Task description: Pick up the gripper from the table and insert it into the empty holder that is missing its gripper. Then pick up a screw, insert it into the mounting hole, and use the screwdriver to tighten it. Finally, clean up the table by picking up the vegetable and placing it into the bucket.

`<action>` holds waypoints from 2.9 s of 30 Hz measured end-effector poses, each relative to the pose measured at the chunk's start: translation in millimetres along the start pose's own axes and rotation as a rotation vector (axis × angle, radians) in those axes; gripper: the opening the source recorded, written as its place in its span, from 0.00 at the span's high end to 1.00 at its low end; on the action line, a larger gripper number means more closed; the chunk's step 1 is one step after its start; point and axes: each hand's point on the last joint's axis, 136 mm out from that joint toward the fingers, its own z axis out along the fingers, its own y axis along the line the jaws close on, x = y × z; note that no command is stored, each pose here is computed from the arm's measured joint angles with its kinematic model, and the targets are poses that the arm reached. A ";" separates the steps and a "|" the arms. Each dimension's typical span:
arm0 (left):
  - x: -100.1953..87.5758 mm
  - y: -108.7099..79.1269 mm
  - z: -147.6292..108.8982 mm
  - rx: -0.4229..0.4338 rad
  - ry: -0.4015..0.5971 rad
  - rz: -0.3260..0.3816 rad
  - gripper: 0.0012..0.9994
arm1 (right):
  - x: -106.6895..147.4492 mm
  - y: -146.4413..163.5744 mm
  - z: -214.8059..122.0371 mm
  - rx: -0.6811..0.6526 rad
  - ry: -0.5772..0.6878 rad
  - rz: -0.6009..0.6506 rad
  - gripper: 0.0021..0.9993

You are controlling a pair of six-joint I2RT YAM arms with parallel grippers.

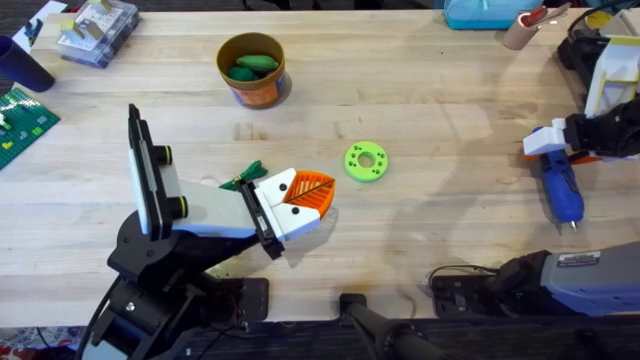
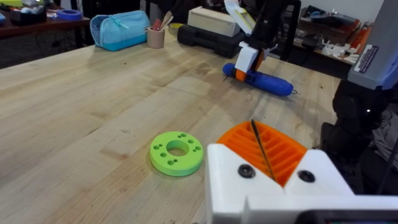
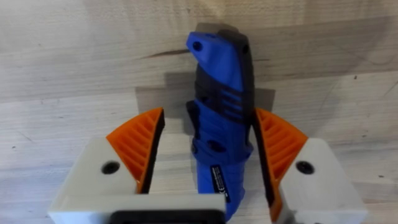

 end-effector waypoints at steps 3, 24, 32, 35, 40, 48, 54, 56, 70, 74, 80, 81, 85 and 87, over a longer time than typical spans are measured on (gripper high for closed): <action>0.1 0.0 0.0 0.000 0.000 -0.001 0.98 | 0.4 0.1 -0.1 -0.001 0.001 0.001 0.15; 0.0 -0.1 0.0 0.000 0.000 -0.001 0.98 | -5.4 -3.9 14.7 -0.003 0.005 0.001 0.15; 0.0 -0.1 0.0 0.001 0.000 -0.001 0.98 | -4.6 -4.0 17.7 -0.001 0.011 0.000 0.15; 0.0 -0.1 0.0 0.000 0.000 -0.001 0.98 | -4.6 -4.0 17.7 -0.002 0.011 0.000 0.15; 0.1 -0.1 0.0 0.001 0.000 -0.001 0.98 | -4.4 -3.9 17.7 -0.002 0.012 0.005 0.15; 0.1 -0.1 0.0 0.000 0.000 -0.001 0.98 | -7.3 -6.7 18.0 0.012 0.000 0.007 0.27; 0.0 -0.1 0.0 0.001 0.000 -0.001 0.98 | -8.1 -8.9 19.8 0.023 -0.004 0.001 0.91; 0.0 -0.1 0.0 0.000 0.000 -0.001 0.98 | -7.0 -7.6 20.8 0.018 0.001 0.003 0.98; 0.0 -0.1 0.0 0.001 0.000 -0.001 0.98 | -42.4 -12.2 -2.8 0.024 -0.163 0.114 0.98; 0.0 -0.1 0.0 0.001 0.000 -0.001 0.98 | -71.7 -7.5 -55.1 0.055 -0.369 0.149 0.98; 0.0 -0.1 0.0 0.001 0.000 -0.002 0.98 | -84.2 13.2 -132.1 0.077 -0.593 0.155 0.98; 0.0 -0.1 0.0 0.000 0.000 -0.001 0.98 | -83.8 26.7 -155.5 0.075 -0.658 0.147 0.98; 0.0 -0.1 0.0 0.001 0.000 -0.001 0.98 | -89.8 49.3 -183.7 0.053 -0.760 0.138 0.98; 0.1 -0.1 0.0 0.000 0.000 -0.002 0.98 | -93.2 62.2 -195.3 0.038 -0.820 0.122 0.98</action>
